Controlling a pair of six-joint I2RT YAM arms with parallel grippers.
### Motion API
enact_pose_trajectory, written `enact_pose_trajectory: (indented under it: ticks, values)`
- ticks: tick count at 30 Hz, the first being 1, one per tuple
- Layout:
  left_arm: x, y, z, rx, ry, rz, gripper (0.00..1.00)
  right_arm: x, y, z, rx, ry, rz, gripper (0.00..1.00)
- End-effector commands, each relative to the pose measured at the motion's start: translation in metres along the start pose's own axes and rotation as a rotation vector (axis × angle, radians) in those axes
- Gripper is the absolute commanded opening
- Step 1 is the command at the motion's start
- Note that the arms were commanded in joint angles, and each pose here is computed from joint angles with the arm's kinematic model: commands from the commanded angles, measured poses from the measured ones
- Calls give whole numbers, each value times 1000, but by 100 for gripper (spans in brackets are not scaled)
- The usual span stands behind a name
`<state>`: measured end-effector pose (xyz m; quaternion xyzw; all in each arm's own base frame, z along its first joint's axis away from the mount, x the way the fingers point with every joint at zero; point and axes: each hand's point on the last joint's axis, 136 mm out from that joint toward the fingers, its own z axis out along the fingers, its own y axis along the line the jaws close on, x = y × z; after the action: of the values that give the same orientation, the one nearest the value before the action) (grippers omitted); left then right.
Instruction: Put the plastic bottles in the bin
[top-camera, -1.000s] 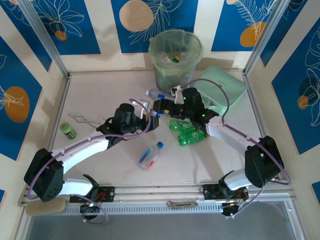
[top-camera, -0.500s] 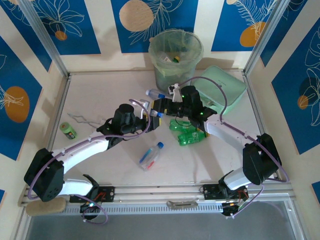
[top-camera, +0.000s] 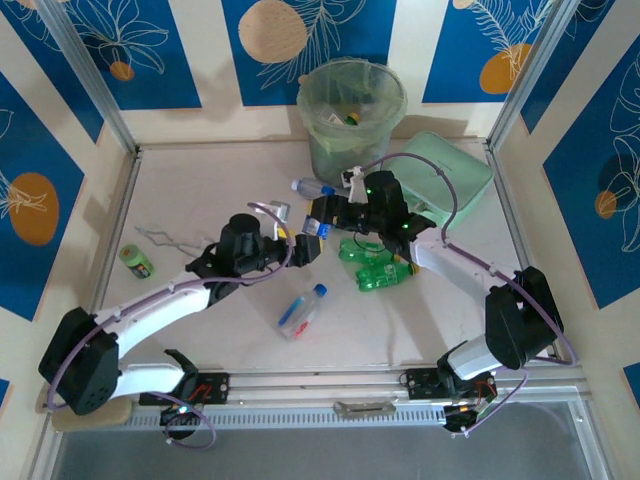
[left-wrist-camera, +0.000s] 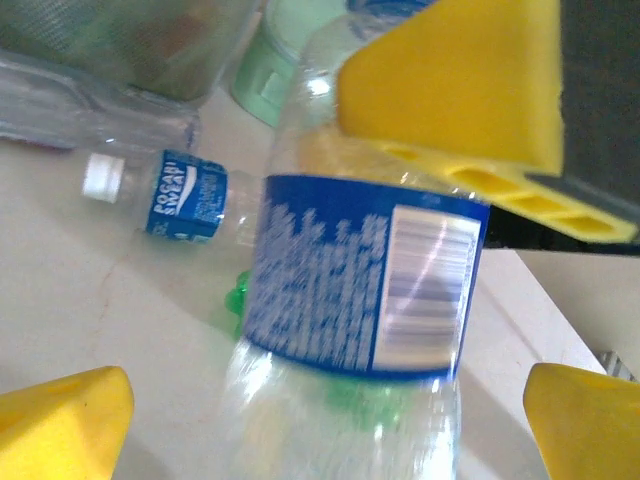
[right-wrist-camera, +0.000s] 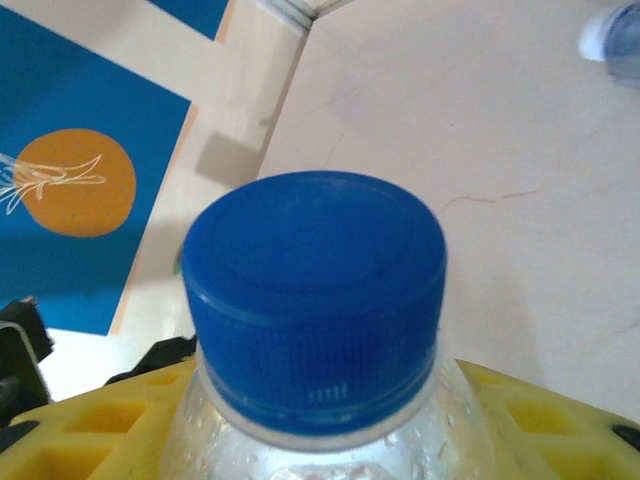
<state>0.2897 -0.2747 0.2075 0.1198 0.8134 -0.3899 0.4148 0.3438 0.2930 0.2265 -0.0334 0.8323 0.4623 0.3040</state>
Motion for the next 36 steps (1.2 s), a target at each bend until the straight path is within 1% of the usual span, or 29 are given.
enact_pose_trajectory:
  ticks: [1,4,8,11,14,17,21,24,29,32,36]
  values:
    - [-10,23,-14,-84,-73,-48,100,-7,-17,-11,64,-28,-7,55]
    - [-8,46,-22,-169,-93,-80,100,-20,-27,-25,113,-62,-21,55]
    - [2,77,-31,-316,-71,-114,100,-49,-31,-49,163,-132,-58,55]
    - [8,88,-31,-352,-57,-126,100,-76,-22,-67,175,-202,-112,55]
    - [12,89,-26,-340,-43,-138,100,-105,-9,-85,186,-282,-160,55]
    - [15,84,-17,-293,-27,-149,100,-137,9,-100,171,-370,-195,55]
    - [25,79,-3,-233,25,-161,100,-184,31,-118,160,-502,-255,55]
    - [35,74,7,-184,77,-170,100,-220,37,-123,172,-570,-279,55]
    - [50,64,19,-110,180,-170,100,-278,28,-110,200,-644,-297,55]
    - [58,62,22,-93,225,-168,100,-307,14,-96,213,-651,-268,55]
    - [63,65,18,-112,241,-158,100,-330,1,-75,213,-635,-249,55]
